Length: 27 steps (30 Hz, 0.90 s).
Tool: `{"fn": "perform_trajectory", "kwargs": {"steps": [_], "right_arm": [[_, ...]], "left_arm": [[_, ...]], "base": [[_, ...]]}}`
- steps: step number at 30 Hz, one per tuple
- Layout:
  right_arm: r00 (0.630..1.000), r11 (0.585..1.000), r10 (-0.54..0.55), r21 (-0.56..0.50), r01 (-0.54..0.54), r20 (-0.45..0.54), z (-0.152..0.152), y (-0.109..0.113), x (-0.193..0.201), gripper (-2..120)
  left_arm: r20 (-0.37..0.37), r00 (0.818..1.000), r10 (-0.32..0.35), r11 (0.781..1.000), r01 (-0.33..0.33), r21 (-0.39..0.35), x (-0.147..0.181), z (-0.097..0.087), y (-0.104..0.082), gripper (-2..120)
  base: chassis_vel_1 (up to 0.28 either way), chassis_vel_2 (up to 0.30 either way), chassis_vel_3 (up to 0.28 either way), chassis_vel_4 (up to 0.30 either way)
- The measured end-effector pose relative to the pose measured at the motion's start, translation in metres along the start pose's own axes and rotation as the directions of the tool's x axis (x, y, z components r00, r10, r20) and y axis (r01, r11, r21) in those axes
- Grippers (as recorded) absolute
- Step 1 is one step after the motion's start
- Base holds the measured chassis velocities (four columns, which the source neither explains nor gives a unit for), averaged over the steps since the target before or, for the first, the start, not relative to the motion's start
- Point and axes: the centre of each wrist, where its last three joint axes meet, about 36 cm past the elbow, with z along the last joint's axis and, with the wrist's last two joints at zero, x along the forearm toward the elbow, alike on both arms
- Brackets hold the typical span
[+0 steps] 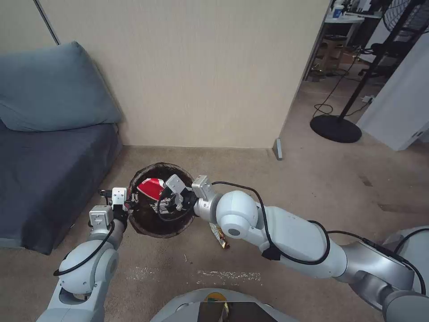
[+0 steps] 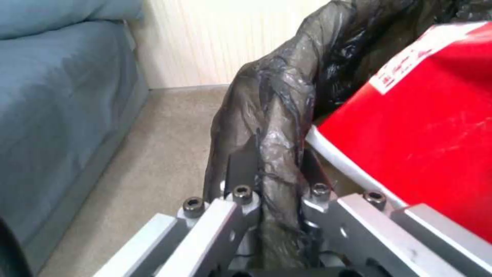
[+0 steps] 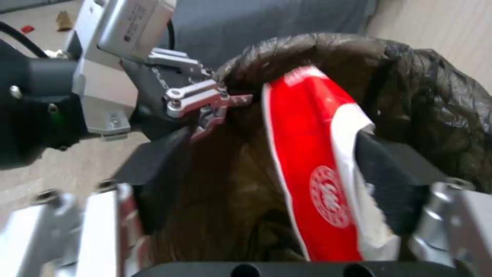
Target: Pick up the trash bin, then pick up the garbage from the floor and place it into the trash bin.
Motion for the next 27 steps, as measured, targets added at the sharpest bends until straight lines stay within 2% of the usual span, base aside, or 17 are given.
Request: {"fn": "perform_trajectory", "kwargs": {"steps": [1, 5, 8, 21, 27], "right_arm": [[1.0, 1.0, 0.0, 0.0, 0.0, 0.0, 0.0, 0.0, 0.0, 75], [1.0, 1.0, 0.005, 0.005, -0.005, 0.014, -0.005, -0.001, 0.004, 95], [1.0, 1.0, 0.007, 0.004, -0.007, 0.023, -0.008, -0.002, 0.006, 99], [0.998, 1.0, 0.023, 0.005, -0.023, 0.051, -0.021, -0.006, 0.022, 100], [0.995, 0.999, 0.037, 0.019, -0.039, 0.091, -0.036, -0.012, 0.04, 100]], "left_arm": [[0.0, 1.0, 0.0, 1.0, 0.0, 0.0, 0.0, 0.0, 0.0, 3], [0.002, 1.0, 0.0, 1.0, 0.0, 0.002, 0.0, 0.0, 0.0, 3], [0.002, 1.0, 0.0, 1.0, 0.0, 0.002, 0.0, 0.0, 0.0, 3], [0.003, 1.0, 0.0, 1.0, 0.0, 0.005, -0.001, 0.0, 0.0, 3], [0.004, 1.0, 0.0, 1.0, 0.0, 0.005, -0.002, -0.001, 0.0, 3]], "base": [[0.0, 0.0, 0.0, 0.0], [0.0, 0.0, 0.0, 0.0], [0.0, 0.0, 0.0, 0.0], [0.0, 0.0, 0.0, 0.0], [0.0, 0.0, 0.0, 0.0]]}}
